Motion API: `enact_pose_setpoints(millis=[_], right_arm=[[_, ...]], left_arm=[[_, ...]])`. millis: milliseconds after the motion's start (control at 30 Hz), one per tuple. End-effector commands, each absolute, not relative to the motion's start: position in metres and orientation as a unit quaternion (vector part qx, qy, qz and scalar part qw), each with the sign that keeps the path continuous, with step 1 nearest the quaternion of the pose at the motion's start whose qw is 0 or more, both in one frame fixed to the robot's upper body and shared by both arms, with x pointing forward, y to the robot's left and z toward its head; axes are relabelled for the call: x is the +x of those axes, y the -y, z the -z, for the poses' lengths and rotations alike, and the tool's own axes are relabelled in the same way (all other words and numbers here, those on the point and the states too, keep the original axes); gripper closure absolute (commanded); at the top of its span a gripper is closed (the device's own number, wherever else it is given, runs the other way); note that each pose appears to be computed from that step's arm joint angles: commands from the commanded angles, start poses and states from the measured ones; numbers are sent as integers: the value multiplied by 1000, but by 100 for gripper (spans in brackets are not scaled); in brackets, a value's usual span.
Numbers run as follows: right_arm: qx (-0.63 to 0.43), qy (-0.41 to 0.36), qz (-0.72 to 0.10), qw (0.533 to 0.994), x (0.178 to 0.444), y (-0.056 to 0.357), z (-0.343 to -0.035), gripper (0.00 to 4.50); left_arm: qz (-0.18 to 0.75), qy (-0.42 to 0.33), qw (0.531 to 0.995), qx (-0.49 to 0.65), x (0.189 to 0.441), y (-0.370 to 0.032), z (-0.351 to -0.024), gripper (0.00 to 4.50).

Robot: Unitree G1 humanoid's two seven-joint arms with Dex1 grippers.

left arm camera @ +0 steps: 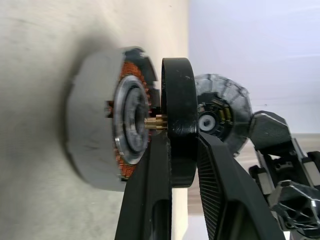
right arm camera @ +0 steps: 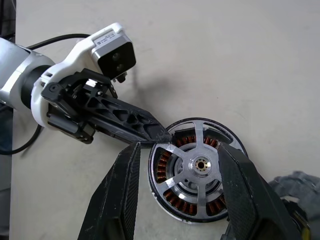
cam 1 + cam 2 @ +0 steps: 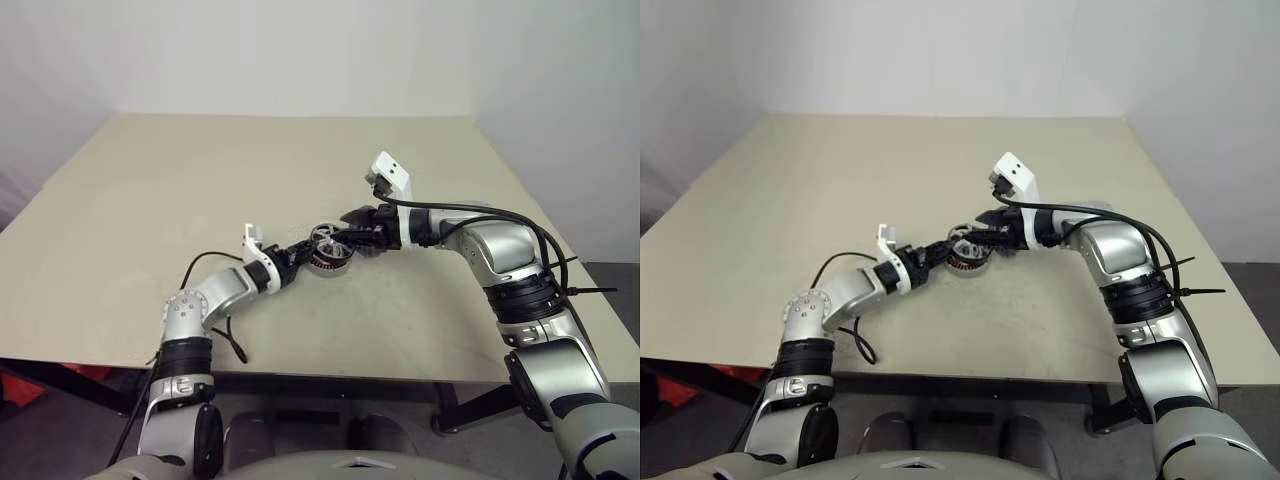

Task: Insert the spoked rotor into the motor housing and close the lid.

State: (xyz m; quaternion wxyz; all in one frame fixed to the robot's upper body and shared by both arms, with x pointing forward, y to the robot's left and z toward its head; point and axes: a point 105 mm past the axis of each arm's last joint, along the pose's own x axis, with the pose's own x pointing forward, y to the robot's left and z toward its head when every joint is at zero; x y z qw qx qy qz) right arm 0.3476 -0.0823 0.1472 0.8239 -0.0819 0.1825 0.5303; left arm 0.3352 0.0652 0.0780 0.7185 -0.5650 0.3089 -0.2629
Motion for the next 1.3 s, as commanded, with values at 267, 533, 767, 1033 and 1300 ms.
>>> enact_pose_setpoints(millis=[267, 533, 767, 1033, 1300], right_arm=[[-87, -147, -529, 831, 354, 78, -166, 179], [-88, -145, -522, 836, 356, 77, -166, 179], [-88, -146, -523, 835, 356, 76, -164, 179], [-85, -149, -532, 829, 354, 71, -161, 179], [-87, -182, -516, 832, 357, 60, -134, 179]], left_arm=[[281, -296, 731, -547, 335, -63, -87, 408], [289, -298, 745, -522, 331, -63, -87, 257], [269, -294, 752, -526, 325, -76, -85, 197], [241, -289, 773, -510, 312, -96, -85, 197], [234, -228, 872, -365, 317, -115, -110, 197]])
